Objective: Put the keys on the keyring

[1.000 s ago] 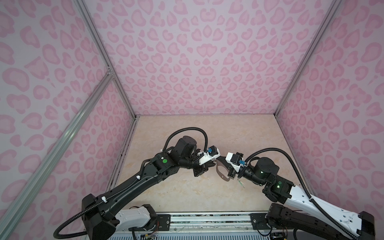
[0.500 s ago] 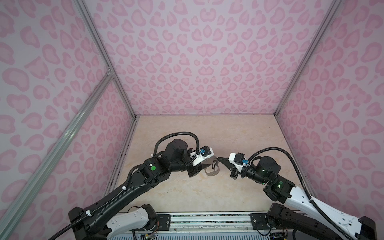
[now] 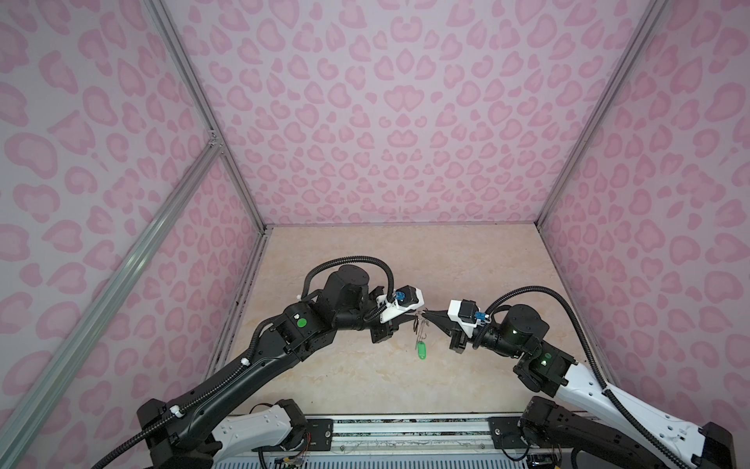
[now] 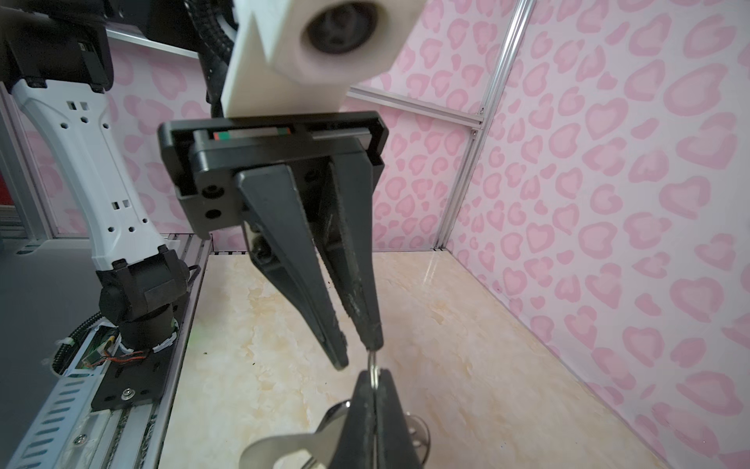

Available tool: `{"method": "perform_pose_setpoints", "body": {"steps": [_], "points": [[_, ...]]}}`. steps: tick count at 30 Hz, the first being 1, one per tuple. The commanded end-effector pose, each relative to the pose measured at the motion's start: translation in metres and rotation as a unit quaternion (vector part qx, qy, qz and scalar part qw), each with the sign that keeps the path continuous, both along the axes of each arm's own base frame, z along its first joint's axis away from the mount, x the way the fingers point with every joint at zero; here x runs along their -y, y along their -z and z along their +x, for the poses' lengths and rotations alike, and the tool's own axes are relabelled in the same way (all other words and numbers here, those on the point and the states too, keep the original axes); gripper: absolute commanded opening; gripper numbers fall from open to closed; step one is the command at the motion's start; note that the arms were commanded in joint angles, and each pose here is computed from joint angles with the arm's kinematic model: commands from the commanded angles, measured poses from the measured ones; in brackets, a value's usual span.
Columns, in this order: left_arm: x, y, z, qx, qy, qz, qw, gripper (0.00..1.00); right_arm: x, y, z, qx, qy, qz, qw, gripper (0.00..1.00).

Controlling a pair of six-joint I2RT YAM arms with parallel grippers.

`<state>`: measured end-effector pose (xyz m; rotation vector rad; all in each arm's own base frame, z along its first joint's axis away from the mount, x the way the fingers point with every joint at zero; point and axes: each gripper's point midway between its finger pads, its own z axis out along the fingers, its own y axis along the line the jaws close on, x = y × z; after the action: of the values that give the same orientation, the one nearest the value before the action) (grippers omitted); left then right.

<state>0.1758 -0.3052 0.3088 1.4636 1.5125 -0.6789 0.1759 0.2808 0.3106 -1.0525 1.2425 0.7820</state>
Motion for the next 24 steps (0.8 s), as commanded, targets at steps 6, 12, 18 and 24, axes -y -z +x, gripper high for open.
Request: {"method": "perform_pose_setpoints", "body": {"steps": [6, 12, 18, 24], "points": [[0.007, -0.011, -0.006, 0.017, 0.035, -0.019, 0.999, 0.16, -0.005, -0.006, -0.007, 0.000, -0.013, 0.006, 1.000, 0.00], [0.007, -0.010, -0.010, 0.018, 0.044, -0.021, 0.999, 0.07, -0.008, -0.006, -0.009, -0.002, -0.020, 0.006, 1.000, 0.00], [0.002, -0.009, 0.001, 0.030, 0.015, 0.002, 0.999, 0.03, 0.003, -0.002, 0.002, -0.006, 0.032, -0.010, 0.999, 0.30], [-0.014, 0.002, 0.025, 0.025, -0.057, 0.096, 0.993, 0.03, 0.025, -0.008, 0.016, 0.008, 0.122, -0.071, 0.990, 0.34]]}}
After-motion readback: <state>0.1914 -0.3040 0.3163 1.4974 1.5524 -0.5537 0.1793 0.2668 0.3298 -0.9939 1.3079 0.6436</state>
